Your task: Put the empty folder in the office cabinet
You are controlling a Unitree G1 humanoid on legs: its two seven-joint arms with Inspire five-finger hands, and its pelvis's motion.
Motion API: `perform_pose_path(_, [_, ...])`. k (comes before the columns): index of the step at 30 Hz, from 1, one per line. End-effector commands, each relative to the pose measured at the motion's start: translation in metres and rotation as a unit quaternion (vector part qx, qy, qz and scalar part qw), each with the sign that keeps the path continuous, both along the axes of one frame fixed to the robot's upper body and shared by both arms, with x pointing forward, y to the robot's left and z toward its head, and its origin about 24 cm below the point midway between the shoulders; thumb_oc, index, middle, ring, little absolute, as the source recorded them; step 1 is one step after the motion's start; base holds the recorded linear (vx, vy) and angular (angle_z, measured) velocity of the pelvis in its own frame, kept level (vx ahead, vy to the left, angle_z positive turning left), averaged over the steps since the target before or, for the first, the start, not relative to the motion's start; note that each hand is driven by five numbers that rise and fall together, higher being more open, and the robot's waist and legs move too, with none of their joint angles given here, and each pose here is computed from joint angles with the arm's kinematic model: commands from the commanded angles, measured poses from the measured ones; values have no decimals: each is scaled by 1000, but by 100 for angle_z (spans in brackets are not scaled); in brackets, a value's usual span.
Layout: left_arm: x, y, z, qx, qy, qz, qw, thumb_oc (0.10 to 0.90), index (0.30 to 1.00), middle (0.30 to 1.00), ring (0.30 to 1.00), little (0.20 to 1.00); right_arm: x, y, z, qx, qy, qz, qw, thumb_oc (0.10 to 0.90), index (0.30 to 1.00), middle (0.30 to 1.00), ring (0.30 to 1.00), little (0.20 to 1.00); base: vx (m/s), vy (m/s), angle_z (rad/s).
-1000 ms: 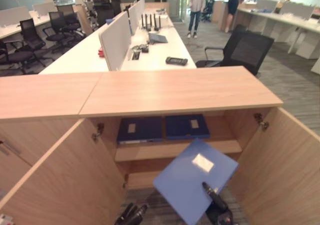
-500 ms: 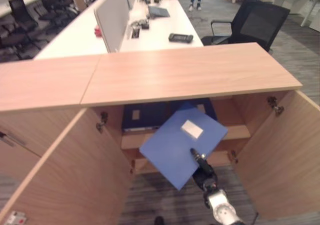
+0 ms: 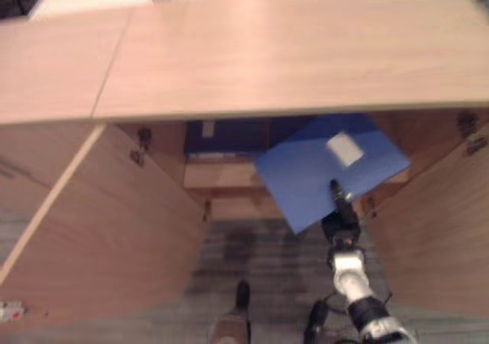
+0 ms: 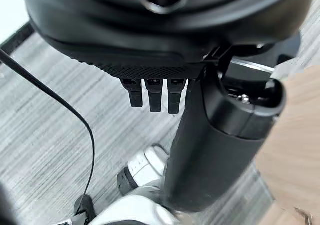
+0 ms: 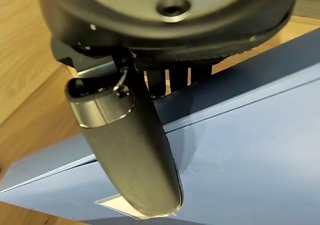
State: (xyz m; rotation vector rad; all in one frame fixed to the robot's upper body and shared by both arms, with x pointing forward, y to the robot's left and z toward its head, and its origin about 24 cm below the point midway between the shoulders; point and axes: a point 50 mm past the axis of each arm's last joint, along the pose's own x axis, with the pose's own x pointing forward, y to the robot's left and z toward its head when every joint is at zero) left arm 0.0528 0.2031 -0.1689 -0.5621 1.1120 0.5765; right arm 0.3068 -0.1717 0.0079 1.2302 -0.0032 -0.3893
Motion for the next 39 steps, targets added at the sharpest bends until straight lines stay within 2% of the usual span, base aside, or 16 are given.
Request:
perform_pose_path(1, [2,3,2,17,-9,-1,1000,800,900,900,900,900,27,15,81,16,-172,-8,985,400,300,300,300,300,-54,-109,39])
perform_pose_path(7, [35,-8,11,9,-65,-47,997,800,900,900,900,900,37,7,129,25,-243,-48,969,400,300,300,300,300,-25,-15,45])
perform_pose_path(17, [37,-11,11,23,-53,-81,995,800,900,900,900,900,25,21,156,78,-316,-50,944,400,300,300,300,300,-5,69,2])
perform_pose_path(24, [44,-10,15,46,-66,-128,989,800,900,900,900,900,14,22,202,115,-414,-64,901,400,300,300,300,300,-13,65,-5])
perform_pose_path(31, [43,-4,17,63,-66,-169,981,800,900,900,900,900,14,-9,257,122,-483,-139,856,400,300,300,300,300,3,53,9])
perform_pose_path(33, [43,-1,17,67,-66,-174,980,800,900,900,900,900,15,-15,264,121,-486,-152,852,400,300,300,300,300,12,41,12])
perform_pose_path(39, [35,18,16,94,-38,-192,976,800,900,900,900,900,30,-61,299,87,-459,-223,856,400,300,300,300,300,35,24,12])
